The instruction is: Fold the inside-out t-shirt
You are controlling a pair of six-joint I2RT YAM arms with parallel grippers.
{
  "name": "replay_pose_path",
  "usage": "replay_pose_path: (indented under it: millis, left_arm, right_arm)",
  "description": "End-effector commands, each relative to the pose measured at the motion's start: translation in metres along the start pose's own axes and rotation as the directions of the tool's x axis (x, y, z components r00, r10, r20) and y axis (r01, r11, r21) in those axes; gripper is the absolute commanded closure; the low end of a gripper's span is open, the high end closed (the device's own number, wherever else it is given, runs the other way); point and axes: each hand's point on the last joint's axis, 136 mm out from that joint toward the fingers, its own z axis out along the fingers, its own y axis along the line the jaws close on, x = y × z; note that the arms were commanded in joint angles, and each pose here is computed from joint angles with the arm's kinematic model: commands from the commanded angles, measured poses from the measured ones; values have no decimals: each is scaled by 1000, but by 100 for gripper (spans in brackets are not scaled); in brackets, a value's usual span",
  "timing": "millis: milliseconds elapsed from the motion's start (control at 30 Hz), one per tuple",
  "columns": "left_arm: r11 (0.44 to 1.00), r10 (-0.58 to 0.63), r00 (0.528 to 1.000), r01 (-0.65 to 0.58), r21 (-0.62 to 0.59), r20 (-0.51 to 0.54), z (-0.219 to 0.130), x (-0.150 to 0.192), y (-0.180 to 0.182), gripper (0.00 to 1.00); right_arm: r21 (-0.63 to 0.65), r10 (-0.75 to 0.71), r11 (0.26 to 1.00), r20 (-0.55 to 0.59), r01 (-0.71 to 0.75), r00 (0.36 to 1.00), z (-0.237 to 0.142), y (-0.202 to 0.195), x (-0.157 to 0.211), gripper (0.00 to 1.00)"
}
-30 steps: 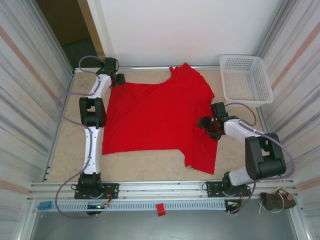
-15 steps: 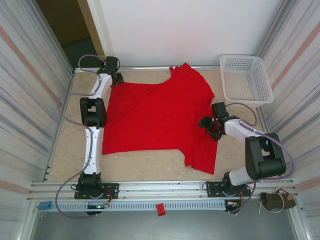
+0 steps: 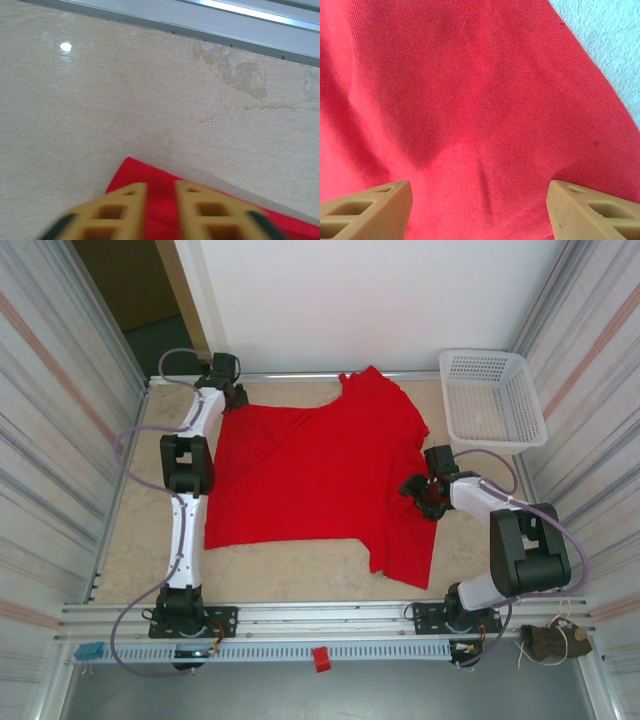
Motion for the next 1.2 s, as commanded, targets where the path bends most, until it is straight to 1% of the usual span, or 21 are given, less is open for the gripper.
replay_pose_path:
  millis: [0,67,100,267,333,400,500,600,633,667,733,767,867,1000,1100,1167]
  left_arm:
    - [999,11,998,-9,-30,60,-28,-28,11,48]
    - [999,13,1000,-12,-43,25,-20,-18,14,39]
    - [999,12,1000,-12,-45,11,-16,-13,15,37]
    - [999,-16,998,13,-51,-58,0,10,19,35]
    - [999,-24,998,22,-32,-65,2,12,15,39]
    - [999,-36,996,35,-15,-80,4,14,10,48]
    - [998,-62,991,63,1,-117,9,24,7,57]
    - [996,-82,982,86,18,-168,16,39,3,68]
    - [996,-88,978,92,13,-187,18,45,4,73]
    - [995,-93,976,98,14,-199,18,48,4,83]
    - [995,-91,973,95,8,-211,17,52,3,97]
    - [996,-86,975,89,5,-205,15,51,3,100]
    - [997,-72,983,72,-6,-171,3,40,2,100]
    - [997,-78,994,77,-15,-76,-24,5,10,100]
    - [991,-134,991,134,1,-21,-41,-19,22,100]
    - [983,-183,983,183,10,-4,-45,-28,33,100]
  right_arm:
    - [79,46,996,-27,-43,999,5,-23,10,30]
    - [80,46,996,-24,-44,999,5,-23,10,30]
    - [78,46,996,-23,-44,999,4,-23,10,30]
    - [79,43,996,-13,-42,999,1,-23,9,30]
    - [79,43,996,-9,-42,999,0,-23,8,30]
    - [77,43,996,-6,-43,999,-1,-23,8,30]
    - [80,45,996,-4,-45,999,-2,-24,7,30]
    - [79,52,996,-3,-52,999,-3,-24,7,30]
    - [77,54,996,-2,-54,999,-3,-24,6,30]
    - [72,55,996,1,-55,998,-5,-23,5,30]
    - [65,55,996,6,-56,998,-7,-23,4,30]
    - [61,55,997,8,-55,998,-8,-22,3,30]
    - [55,55,997,8,-55,998,-9,-22,1,30]
    - [73,70,995,-14,-69,997,-2,-26,3,30]
    - [109,113,988,-34,-109,993,6,-33,7,30]
    - [138,147,981,-47,-140,988,11,-41,10,31]
